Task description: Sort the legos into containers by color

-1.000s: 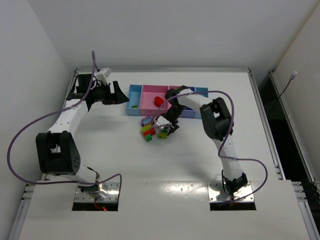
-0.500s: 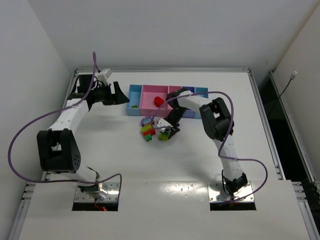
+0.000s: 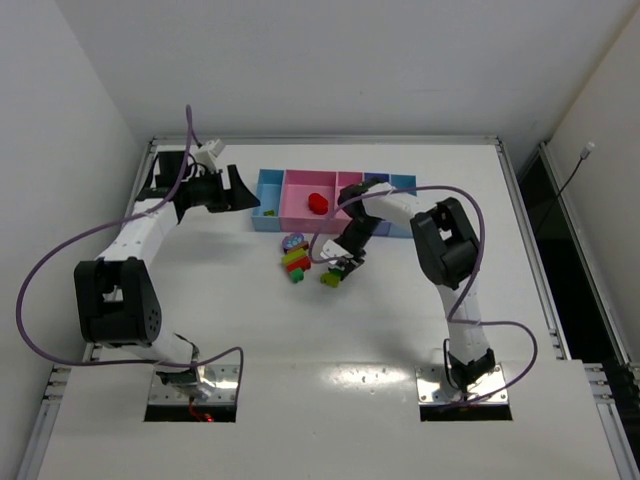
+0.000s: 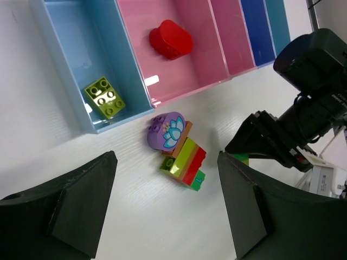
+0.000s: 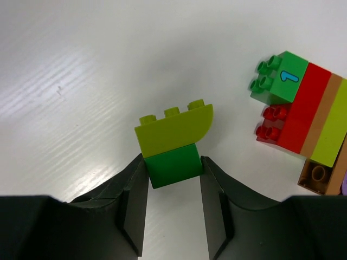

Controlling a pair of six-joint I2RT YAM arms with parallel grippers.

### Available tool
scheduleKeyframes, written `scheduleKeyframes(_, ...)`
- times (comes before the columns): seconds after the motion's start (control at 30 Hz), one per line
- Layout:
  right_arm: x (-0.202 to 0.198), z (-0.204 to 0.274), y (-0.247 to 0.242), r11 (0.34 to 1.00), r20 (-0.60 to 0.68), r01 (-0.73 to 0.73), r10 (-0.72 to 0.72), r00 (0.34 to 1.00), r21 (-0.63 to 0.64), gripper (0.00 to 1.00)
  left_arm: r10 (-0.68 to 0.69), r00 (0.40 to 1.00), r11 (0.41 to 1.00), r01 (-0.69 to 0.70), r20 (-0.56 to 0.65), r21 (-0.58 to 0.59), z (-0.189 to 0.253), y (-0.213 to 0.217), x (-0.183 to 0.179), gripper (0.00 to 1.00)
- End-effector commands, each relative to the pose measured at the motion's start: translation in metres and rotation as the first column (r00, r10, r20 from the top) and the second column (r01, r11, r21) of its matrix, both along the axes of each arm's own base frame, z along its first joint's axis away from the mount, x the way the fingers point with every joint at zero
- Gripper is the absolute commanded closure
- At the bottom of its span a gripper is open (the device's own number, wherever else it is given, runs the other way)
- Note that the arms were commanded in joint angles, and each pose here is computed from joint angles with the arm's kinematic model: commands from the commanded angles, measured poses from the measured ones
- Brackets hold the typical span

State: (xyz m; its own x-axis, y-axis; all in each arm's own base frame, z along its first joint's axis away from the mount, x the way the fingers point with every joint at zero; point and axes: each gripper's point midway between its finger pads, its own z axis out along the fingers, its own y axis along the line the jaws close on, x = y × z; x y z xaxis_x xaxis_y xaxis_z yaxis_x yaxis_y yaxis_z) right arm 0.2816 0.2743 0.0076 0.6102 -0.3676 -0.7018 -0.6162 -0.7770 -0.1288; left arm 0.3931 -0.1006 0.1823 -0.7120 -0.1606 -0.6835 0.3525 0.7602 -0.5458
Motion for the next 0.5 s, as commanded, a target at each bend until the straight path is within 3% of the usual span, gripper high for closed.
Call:
scheduleKeyframes(0.0, 0.003, 0.05, 0.032, 0.772, 0.501, -0.557, 0.367, 0.784, 0.306, 1.0, -0.032, 0.998, 0.999, 0.034, 0.054, -0.039, 0.019, -0.003, -0.008, 0.19)
scheduleKeyframes(0.17, 0.003, 0.072, 0.031, 0.867, 0.447, -0.37, 0.201, 0.872, 0.333, 1.0, -0.12, 0.99, 0.991, 0.123, 0.069, -0.044, 0.013, -0.024, -0.042, 0.2)
scheduleKeyframes(0.2, -0.004, 0.083, 0.027, 0.901, 0.375, -0.26, 0.12, 0.919, 0.348, 1.0, -0.135, 0.988, 0.99, 0.138, 0.074, -0.038, 0.011, -0.027, -0.048, 0.19)
scheduleKeyframes(0.27, 0.008, 0.095, 0.03, 0.924, 0.362, -0.139, 0.0, 0.932, 0.357, 1.0, -0.165, 0.982, 0.984, 0.17, 0.086, -0.051, 0.014, -0.034, -0.062, 0.17)
scheduleKeyframes(0.3, 0.002, 0.09, 0.025, 0.949, 0.234, 0.044, -0.122, 0.965, 0.311, 1.0, -0.201, 0.976, 0.977, 0.207, 0.086, -0.061, 0.012, -0.041, -0.068, 0.17)
scheduleKeyframes(0.4, 0.02, 0.117, 0.025, 0.904, 0.22, 0.274, -0.355, 0.908, 0.327, 1.0, -0.251, 0.968, 0.96, 0.253, 0.032, -0.119, 0.008, -0.05, -0.087, 0.17)
scheduleKeyframes(0.43, 0.027, 0.127, 0.031, 0.837, 0.135, 0.442, -0.503, 0.854, 0.321, 1.0, -0.257, 0.966, 0.958, 0.256, 0.008, -0.131, 0.003, -0.054, -0.092, 0.17)
scheduleKeyframes(0.47, 0.035, 0.134, 0.02, 0.782, 0.147, 0.541, -0.602, 0.785, 0.309, 1.0, -0.268, 0.963, 0.953, 0.267, 0.013, -0.14, 0.007, -0.06, -0.099, 0.17)
